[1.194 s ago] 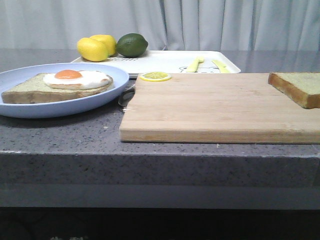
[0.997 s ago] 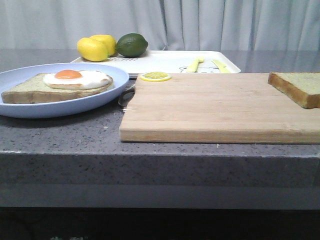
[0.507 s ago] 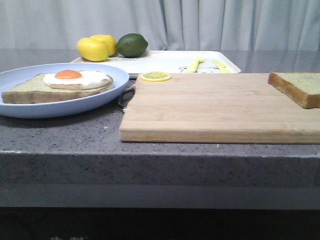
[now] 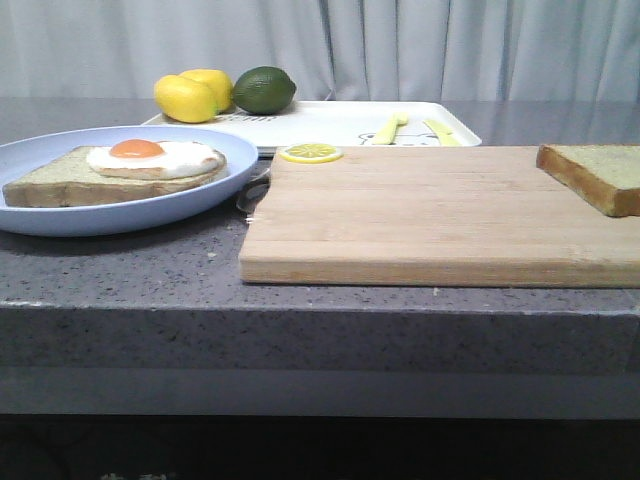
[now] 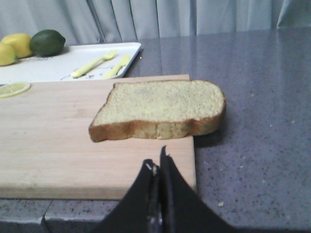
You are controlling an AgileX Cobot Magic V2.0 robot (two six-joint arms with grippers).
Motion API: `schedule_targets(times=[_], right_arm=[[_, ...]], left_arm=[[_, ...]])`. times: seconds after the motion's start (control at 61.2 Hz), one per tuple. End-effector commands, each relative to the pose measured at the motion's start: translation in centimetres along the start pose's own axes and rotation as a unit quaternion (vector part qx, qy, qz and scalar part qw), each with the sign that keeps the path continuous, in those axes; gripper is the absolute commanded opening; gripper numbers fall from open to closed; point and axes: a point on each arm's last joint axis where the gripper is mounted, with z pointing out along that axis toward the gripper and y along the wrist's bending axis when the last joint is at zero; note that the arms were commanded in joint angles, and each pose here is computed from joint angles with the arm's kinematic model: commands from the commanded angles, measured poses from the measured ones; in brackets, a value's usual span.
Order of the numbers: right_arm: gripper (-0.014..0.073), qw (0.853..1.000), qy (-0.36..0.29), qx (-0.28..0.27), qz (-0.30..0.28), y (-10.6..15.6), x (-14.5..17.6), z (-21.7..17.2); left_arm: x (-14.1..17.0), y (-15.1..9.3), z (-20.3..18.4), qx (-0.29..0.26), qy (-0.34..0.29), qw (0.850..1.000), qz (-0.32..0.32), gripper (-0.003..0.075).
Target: Place bread and move sandwich to tray
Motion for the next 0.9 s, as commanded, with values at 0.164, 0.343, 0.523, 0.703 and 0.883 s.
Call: schedule_targets(times=[0.164, 0.343, 0.523, 0.703, 0.883], right_arm=[[-0.0062, 0.993, -0.116, -0.009, -0.002, 0.7, -5.6, -1.5], [-0.0062, 0.997, -0.073, -0.011, -0.003, 1.5, -10.1, -2.3], [-0.0062, 1.000, 0.020, -0.003, -0.002, 1.8, -12.6, 0.3], [-0.0062, 0.998, 0.060, -0.001, 0.011, 1.9, -13.0, 2.9], [0.0072, 0.998, 0.062, 0.000, 0.012, 1.9, -13.0, 3.1]], left_arm=[[-5.4, -0.3, -1.1, 0.006, -0.159, 0.987, -0.002, -0.0020], [-9.8, -0.9, -0.9, 0.006, -0.094, 0.995, 0.021, -0.0020], [-10.8, -1.0, 2.8, 0.000, 0.008, 1.000, 0.023, -0.0020], [-10.7, -1.0, 4.9, -0.003, 0.046, 0.999, 0.022, -0.0020], [-10.8, -1.0, 4.9, -0.003, 0.041, 0.999, 0.021, 0.0005]])
